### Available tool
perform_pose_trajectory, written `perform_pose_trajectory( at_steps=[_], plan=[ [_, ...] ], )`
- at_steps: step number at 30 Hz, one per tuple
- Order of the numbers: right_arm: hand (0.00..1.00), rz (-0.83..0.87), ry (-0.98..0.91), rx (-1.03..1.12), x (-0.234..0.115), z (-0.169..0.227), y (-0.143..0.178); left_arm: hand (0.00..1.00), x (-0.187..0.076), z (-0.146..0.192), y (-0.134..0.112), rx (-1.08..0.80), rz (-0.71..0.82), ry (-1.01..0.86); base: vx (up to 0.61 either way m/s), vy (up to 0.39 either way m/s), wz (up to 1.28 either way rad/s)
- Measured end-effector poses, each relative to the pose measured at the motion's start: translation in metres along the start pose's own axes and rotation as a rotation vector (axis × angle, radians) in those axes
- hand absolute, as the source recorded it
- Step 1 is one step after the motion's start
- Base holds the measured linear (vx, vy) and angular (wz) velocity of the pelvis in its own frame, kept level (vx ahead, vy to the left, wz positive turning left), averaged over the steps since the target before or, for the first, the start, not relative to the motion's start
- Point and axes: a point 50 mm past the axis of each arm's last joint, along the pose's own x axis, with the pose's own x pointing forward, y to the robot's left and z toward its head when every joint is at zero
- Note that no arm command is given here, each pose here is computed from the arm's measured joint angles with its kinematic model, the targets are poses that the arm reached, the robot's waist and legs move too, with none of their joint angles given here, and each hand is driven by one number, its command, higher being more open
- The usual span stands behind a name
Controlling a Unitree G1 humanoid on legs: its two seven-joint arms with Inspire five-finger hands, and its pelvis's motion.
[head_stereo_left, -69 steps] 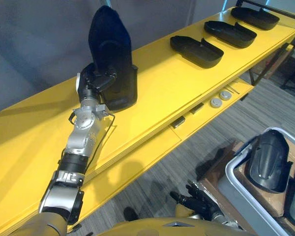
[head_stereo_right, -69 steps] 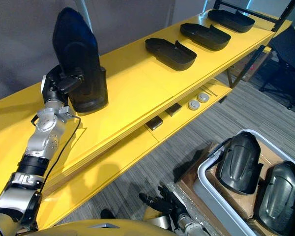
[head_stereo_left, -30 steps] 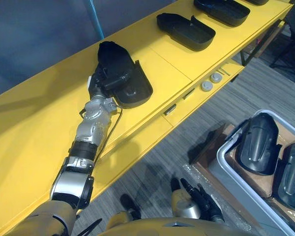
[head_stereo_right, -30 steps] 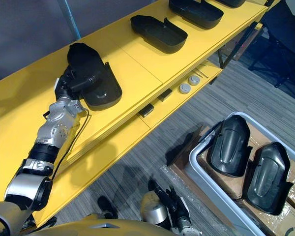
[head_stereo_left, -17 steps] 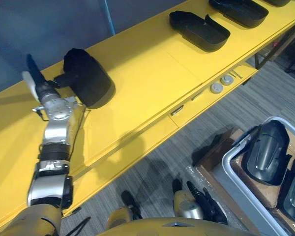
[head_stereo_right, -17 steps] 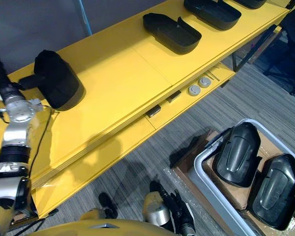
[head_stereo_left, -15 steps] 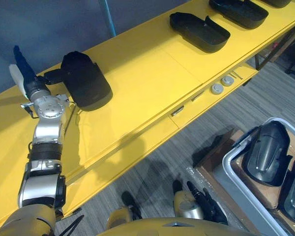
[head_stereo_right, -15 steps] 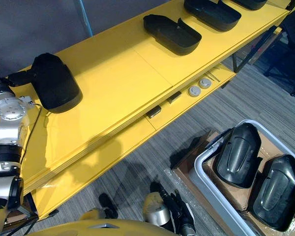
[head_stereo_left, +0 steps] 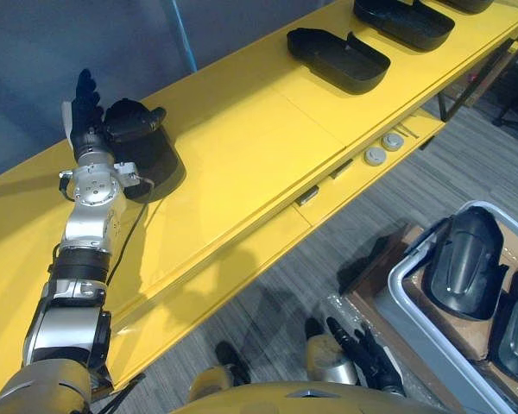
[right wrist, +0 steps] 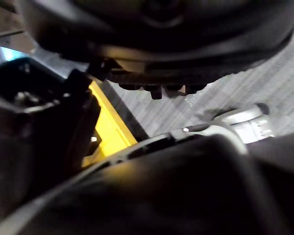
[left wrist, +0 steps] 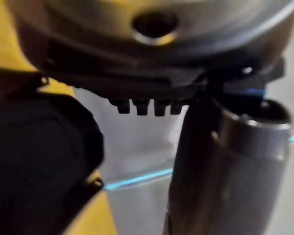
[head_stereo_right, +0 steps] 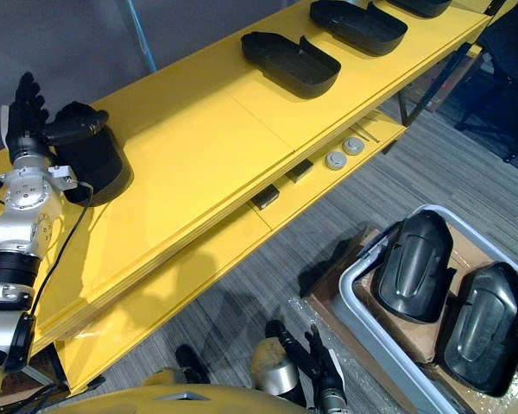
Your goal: Walk over and take three plastic housings, then place them on the shelf
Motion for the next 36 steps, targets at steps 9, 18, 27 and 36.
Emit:
perform_pose_trajectory(
  at_steps=[9, 18, 27, 36],
  plan=[
    [1.00, -0.106, -0.960, -0.056, -0.011, 0.194, -0.015, 1.00, -0.084, 0.078, 0.019, -0.358, 0.116, -0.574, -0.02, -0.009, 0.23],
    [1.00, 0.086, -1.217, -0.058, -0.003, 0.282, 0.004, 1.00, -0.168, 0.020, 0.020, -0.204, 0.308, -0.325, -0.03, -0.013, 0.46],
    [1.00, 0.249, -1.078, -0.005, 0.043, 0.337, 0.033, 1.00, -0.187, -0.006, 0.011, -0.185, 0.047, -0.142, -0.07, 0.024, 0.29],
    [1.00, 0.167, -0.757, 0.024, 0.104, 0.363, 0.013, 1.00, -0.204, -0.031, 0.019, -0.290, -0.016, 0.008, -0.02, -0.013, 0.34]
  ],
)
